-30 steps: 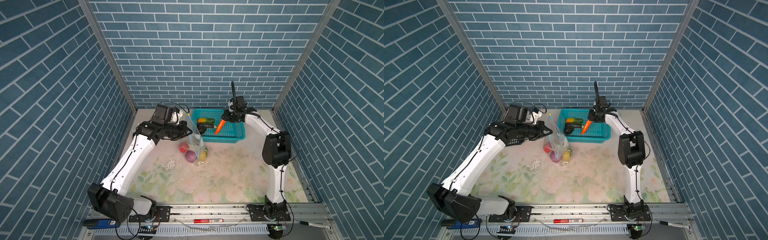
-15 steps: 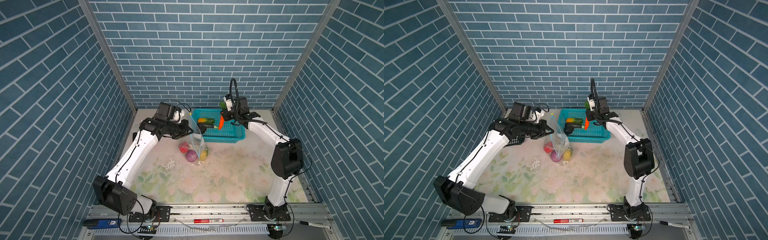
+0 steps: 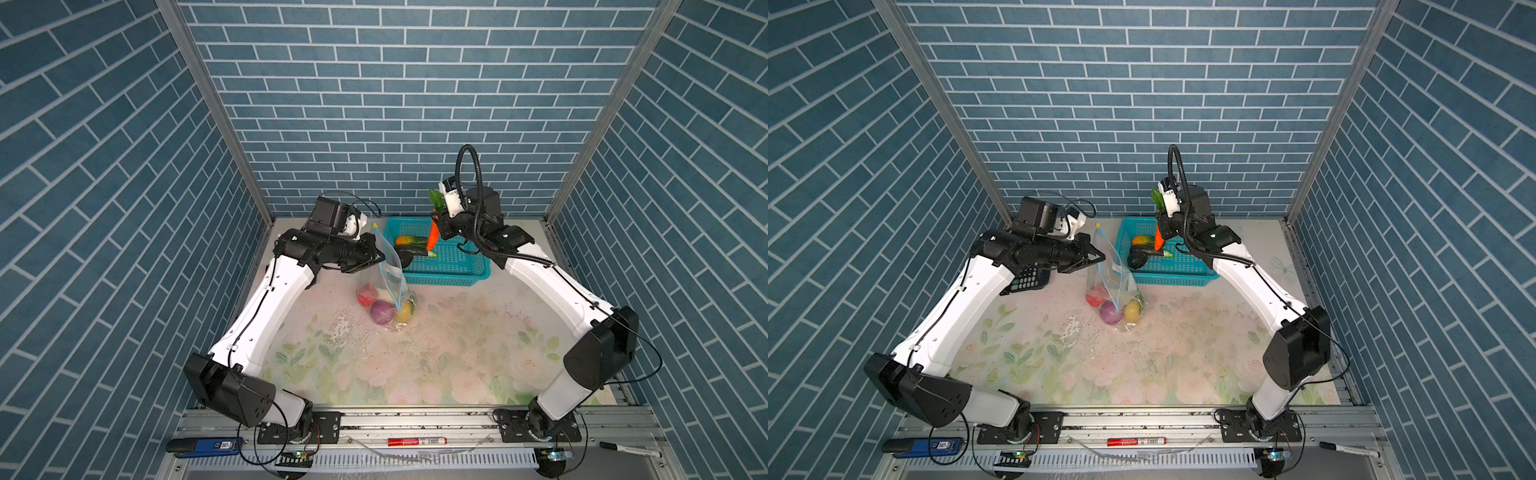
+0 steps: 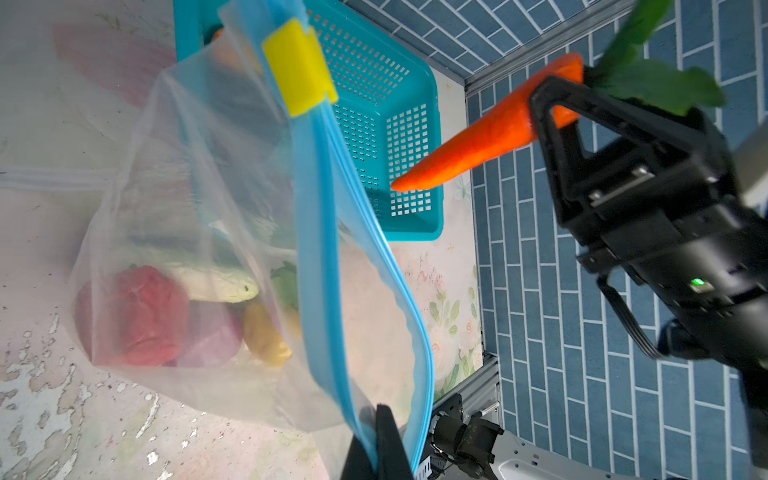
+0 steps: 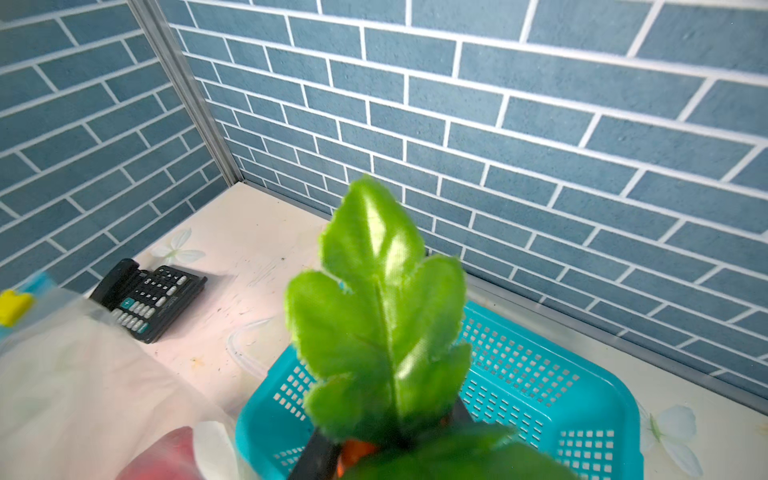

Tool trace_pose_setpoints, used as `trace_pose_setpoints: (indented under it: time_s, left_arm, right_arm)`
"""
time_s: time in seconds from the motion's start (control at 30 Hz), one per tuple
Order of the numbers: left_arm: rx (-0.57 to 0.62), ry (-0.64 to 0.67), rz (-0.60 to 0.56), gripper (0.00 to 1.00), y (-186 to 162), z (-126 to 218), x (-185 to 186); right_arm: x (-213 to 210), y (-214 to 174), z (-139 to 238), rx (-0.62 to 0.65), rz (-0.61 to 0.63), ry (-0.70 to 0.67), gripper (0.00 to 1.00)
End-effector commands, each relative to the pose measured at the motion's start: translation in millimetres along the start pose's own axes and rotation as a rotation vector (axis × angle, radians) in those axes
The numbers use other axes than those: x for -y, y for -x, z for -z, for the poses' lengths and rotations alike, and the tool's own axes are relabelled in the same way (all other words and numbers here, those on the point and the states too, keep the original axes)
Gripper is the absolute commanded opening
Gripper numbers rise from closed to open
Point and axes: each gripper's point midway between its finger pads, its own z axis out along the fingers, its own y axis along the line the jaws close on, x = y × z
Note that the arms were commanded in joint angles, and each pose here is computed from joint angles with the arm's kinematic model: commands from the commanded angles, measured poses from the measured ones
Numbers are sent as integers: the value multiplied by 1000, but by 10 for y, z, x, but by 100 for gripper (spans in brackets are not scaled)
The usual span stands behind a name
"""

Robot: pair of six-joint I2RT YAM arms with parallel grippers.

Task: Place the food in the zip-top bag and seal the zipper
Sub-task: 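Carry the carrot with the right gripper over the bag opening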

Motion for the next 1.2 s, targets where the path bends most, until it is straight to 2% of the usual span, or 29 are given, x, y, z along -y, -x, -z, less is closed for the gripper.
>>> trace_pose_setpoints:
  time_s: [0.0, 0.27, 0.7, 0.9, 1.17]
  left_arm:
    - [19, 34, -28, 0, 54, 97, -1]
    - [45, 27, -24, 0, 104, 109, 24]
    - [57, 25, -23, 0, 131, 97, 24]
    - [65, 22, -28, 0, 141, 123, 42]
    - [64, 16, -30, 0, 142, 127, 58]
  right_arm:
    - [-202, 276, 401, 77, 90, -7, 33]
    - [-724, 517, 883, 199, 156, 82, 31]
    - [-1242, 696, 1254, 283, 267, 133, 31]
    - [-1378, 598, 1182, 290, 271, 163, 32]
    - [-1538, 299, 960, 184, 288, 189, 31]
